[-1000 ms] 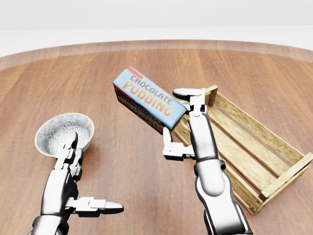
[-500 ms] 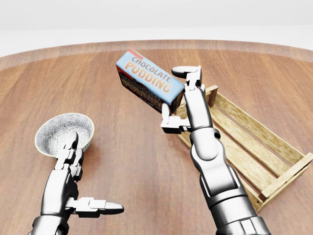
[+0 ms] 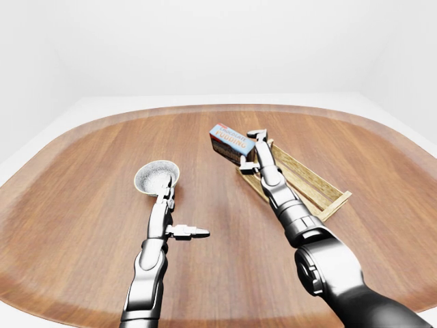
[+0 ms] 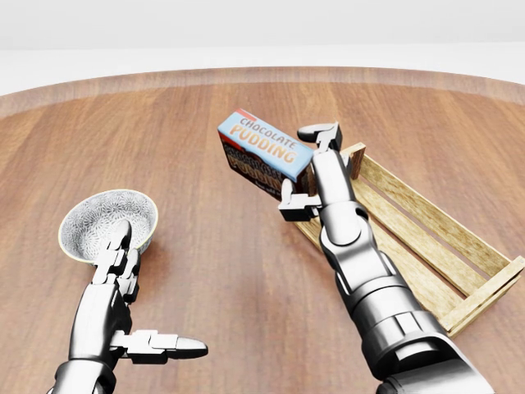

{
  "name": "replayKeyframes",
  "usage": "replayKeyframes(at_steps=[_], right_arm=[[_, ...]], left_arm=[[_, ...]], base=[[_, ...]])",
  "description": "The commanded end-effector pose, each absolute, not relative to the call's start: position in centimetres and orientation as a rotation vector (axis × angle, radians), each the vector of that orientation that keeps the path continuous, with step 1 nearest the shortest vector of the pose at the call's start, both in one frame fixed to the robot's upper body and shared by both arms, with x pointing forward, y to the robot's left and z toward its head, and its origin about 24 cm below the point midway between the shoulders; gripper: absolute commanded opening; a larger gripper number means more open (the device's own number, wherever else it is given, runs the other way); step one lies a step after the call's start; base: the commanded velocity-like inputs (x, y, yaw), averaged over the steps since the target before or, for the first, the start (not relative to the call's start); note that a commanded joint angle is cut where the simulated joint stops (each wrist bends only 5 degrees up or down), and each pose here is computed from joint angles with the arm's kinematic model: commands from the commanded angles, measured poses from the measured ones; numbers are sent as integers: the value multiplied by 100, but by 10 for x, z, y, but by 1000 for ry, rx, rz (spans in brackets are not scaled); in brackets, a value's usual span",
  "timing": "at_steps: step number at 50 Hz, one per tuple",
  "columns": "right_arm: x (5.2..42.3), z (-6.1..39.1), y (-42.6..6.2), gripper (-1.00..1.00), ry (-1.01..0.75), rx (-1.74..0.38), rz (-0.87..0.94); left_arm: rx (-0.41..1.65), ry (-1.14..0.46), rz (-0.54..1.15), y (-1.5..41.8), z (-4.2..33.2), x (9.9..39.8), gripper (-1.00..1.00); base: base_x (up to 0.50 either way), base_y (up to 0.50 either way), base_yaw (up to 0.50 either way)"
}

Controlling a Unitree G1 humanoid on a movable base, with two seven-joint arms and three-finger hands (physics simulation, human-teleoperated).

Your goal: Pick up the chocolate pudding and put it in the tray.

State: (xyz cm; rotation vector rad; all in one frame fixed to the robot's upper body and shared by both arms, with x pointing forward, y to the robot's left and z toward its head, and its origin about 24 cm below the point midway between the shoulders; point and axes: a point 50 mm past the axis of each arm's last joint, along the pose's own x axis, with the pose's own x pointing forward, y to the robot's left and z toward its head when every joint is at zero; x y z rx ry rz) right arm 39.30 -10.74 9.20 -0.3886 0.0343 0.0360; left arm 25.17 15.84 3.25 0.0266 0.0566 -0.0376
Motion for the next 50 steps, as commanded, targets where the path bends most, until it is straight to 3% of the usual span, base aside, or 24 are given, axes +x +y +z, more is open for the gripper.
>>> replayKeyframes(at_steps=[1, 50], right_arm=[[399, 92, -117, -100, 84, -384, 6], [390, 73, -197, -100, 218, -395, -194]], left_arm=[[14, 61, -37, 158, 31, 253, 100], [18, 67, -42, 158, 29, 253, 100]], base=[[0, 0, 0], [0, 0, 0]])
